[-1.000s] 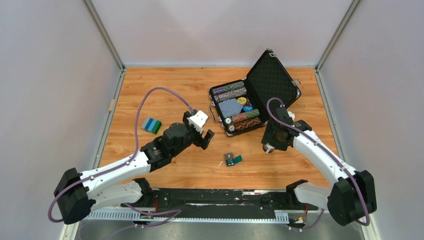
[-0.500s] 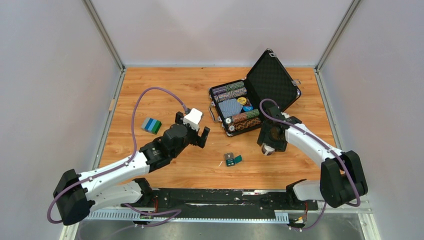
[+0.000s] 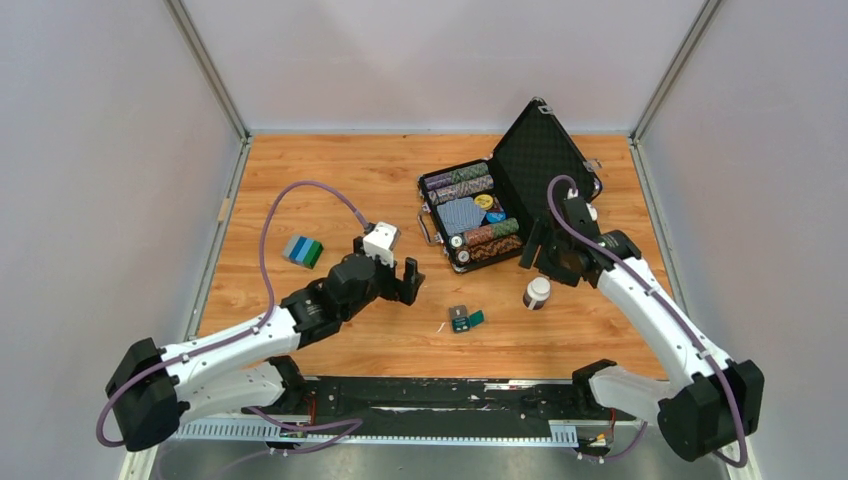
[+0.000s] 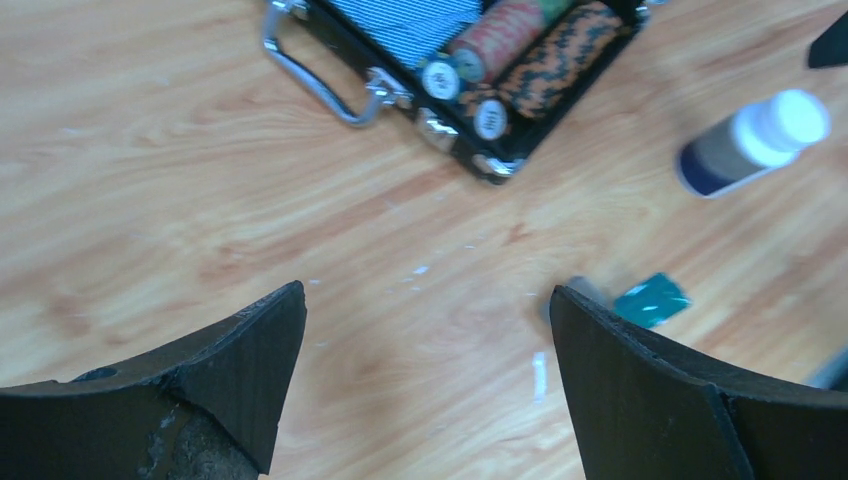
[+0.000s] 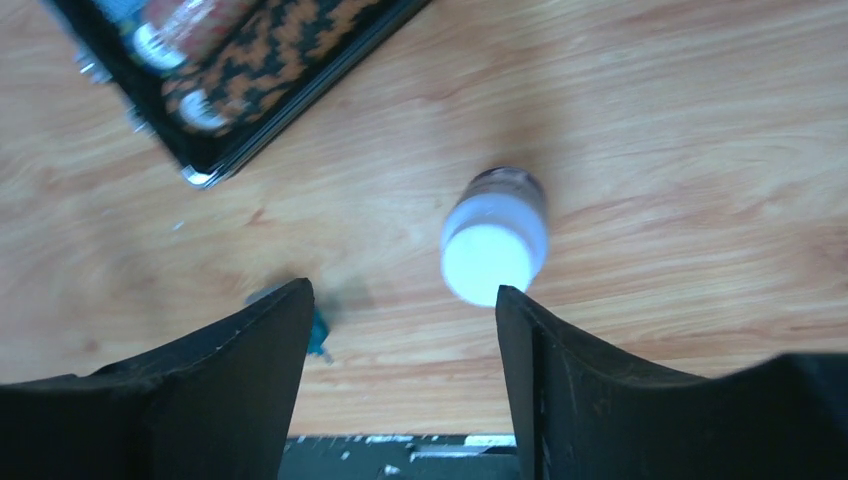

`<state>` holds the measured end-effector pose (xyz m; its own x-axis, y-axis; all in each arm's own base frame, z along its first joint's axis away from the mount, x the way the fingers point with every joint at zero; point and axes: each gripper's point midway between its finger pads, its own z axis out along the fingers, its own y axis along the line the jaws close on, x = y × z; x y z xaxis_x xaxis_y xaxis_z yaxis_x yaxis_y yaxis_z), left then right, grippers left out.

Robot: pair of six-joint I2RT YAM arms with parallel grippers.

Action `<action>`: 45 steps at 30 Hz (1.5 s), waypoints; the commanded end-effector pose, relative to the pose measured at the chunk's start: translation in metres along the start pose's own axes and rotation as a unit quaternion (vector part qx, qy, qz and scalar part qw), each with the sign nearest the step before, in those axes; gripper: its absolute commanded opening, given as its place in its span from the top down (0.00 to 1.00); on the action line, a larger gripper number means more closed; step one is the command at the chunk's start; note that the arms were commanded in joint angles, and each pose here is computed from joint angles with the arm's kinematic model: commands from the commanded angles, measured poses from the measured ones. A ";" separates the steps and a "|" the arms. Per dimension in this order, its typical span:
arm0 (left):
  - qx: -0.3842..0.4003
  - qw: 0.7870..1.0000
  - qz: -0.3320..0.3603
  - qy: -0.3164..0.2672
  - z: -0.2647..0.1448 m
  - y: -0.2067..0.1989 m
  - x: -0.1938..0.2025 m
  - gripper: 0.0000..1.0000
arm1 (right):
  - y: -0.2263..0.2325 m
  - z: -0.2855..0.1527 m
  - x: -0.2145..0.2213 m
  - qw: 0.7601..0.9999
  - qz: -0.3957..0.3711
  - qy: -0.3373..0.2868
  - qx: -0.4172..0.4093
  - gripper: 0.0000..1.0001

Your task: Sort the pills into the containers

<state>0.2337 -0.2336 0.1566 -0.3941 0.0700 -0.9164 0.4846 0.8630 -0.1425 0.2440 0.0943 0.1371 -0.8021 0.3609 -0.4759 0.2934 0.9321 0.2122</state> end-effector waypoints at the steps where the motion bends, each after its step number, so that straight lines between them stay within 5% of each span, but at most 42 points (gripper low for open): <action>1: 0.091 0.989 -0.115 0.008 0.009 -0.041 0.009 0.04 | 0.046 -0.024 0.014 0.988 -0.009 0.042 -0.147 0.36; 8: 0.141 0.966 -0.209 0.050 0.036 -0.074 0.035 0.25 | 0.067 -0.013 0.045 0.970 -0.006 0.110 -0.217 0.51; 17: 0.165 0.944 -0.270 0.089 0.054 -0.091 0.064 0.44 | 0.068 0.005 0.069 0.961 0.004 0.160 -0.225 0.51; 37: 0.167 0.905 -0.364 0.146 0.067 -0.104 0.106 0.59 | 0.052 0.032 0.087 0.966 0.010 0.181 -0.186 0.53; 45: 0.147 0.907 -0.357 0.169 0.067 -0.104 0.117 0.60 | 0.053 0.037 0.095 0.962 0.004 0.195 -0.193 0.53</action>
<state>0.1836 -0.3406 0.0301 -0.8899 -0.2446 -0.3851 0.1797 0.5880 -0.7886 0.1979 0.1732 0.0739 -0.9555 0.2685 -0.1224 0.1662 0.8325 0.5285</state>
